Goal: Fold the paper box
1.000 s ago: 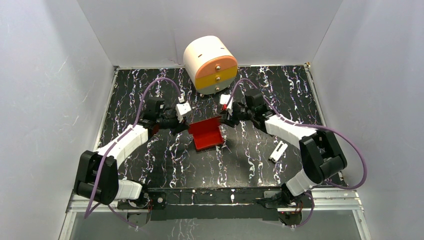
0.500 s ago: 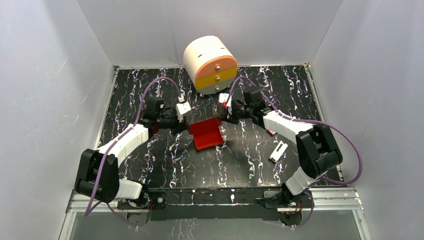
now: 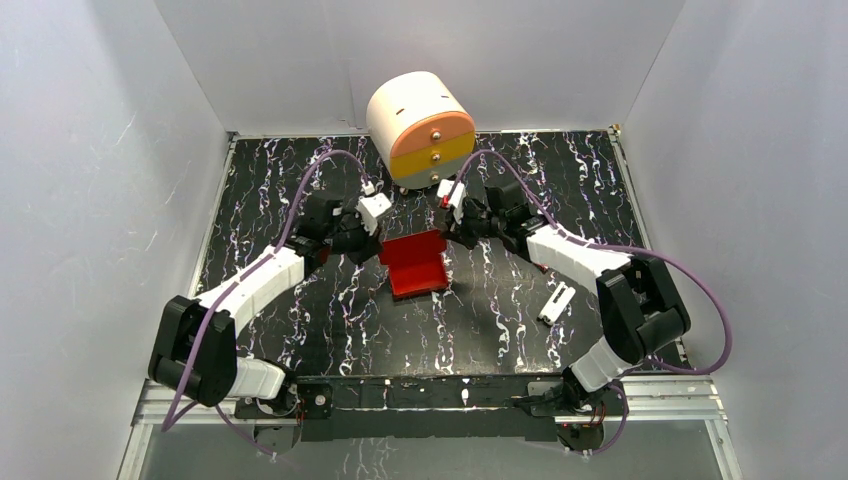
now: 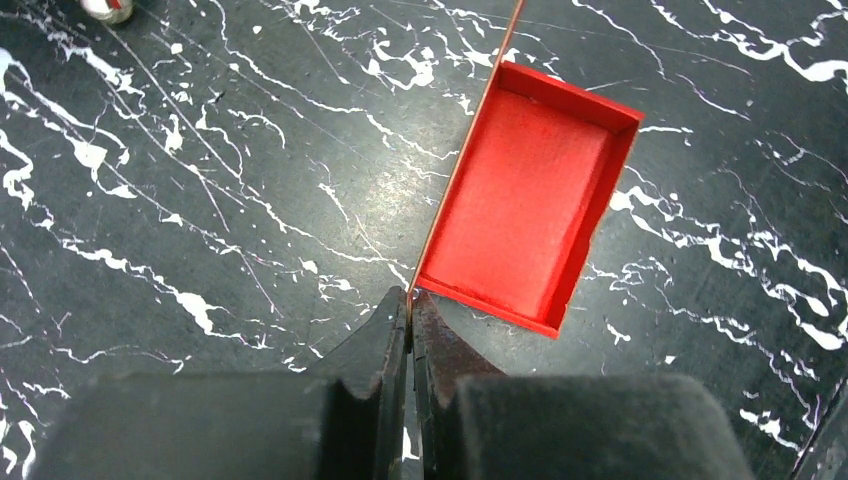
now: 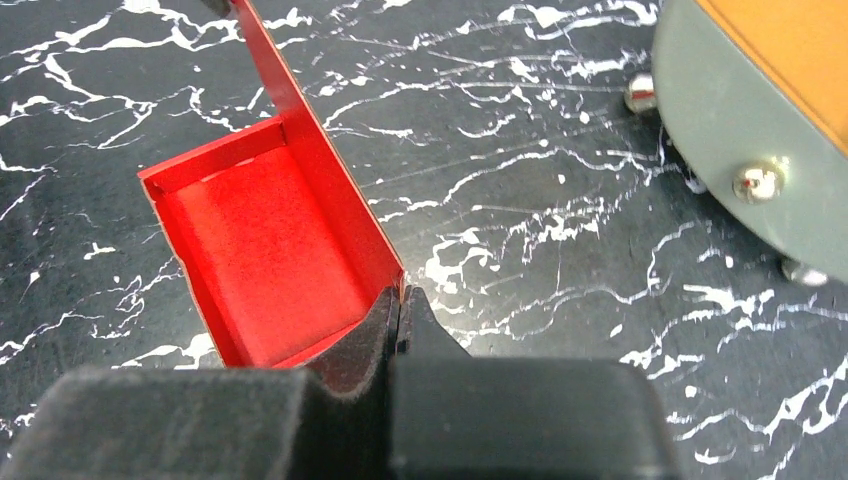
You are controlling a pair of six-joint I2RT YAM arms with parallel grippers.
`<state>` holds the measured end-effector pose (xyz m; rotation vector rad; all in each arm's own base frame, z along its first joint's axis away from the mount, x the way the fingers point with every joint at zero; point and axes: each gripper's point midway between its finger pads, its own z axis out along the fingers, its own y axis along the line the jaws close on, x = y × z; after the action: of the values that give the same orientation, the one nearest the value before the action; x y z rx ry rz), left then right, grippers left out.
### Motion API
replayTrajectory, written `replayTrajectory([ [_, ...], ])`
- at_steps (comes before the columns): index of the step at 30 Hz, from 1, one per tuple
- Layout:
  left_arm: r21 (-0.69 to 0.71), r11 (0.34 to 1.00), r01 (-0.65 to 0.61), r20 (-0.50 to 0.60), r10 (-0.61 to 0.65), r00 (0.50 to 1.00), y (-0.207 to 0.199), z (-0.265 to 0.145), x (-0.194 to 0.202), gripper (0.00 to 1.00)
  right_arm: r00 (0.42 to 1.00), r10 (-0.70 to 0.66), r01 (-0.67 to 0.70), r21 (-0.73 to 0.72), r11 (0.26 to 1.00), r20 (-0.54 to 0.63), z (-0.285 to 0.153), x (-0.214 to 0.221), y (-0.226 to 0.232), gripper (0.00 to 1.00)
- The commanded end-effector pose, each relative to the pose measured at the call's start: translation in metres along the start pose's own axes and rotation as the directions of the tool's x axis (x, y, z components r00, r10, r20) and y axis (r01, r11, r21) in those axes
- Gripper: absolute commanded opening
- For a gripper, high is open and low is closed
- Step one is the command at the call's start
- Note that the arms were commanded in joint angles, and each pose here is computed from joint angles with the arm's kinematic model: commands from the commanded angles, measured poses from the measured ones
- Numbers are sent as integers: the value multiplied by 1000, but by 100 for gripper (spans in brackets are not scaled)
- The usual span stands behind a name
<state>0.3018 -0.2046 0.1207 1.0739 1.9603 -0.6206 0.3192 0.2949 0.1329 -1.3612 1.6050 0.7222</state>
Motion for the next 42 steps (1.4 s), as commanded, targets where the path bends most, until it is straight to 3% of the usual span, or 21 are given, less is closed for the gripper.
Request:
replayTrajectory([
  [1, -146, 987, 66, -10, -68, 998, 8, 9, -16, 0, 998, 35, -41, 137, 990, 43, -4, -26, -6, 0],
  [5, -250, 955, 161, 6, -165, 986, 14, 10, -16, 0, 997, 82, -83, 222, 971, 17, 1, -24, 0, 0],
  [9, -310, 912, 269, 96, -252, 963, 18, 8, -29, 0, 991, 130, -130, 317, 939, 21, 1, -23, 2, 0],
  [14, -373, 857, 355, 167, -314, 934, 17, 7, -38, 0, 969, 240, -237, 452, 860, 50, -3, -22, -4, 0],
  [33, -500, 682, 534, 375, -385, 843, 9, 7, -46, 0, 895, 417, -386, 744, 546, 159, 7, -21, -2, 2],
  [42, -520, 610, 598, 415, -431, 801, 14, 14, -39, 0, 882, 437, -399, 770, 497, 175, 11, -19, 0, 3],
])
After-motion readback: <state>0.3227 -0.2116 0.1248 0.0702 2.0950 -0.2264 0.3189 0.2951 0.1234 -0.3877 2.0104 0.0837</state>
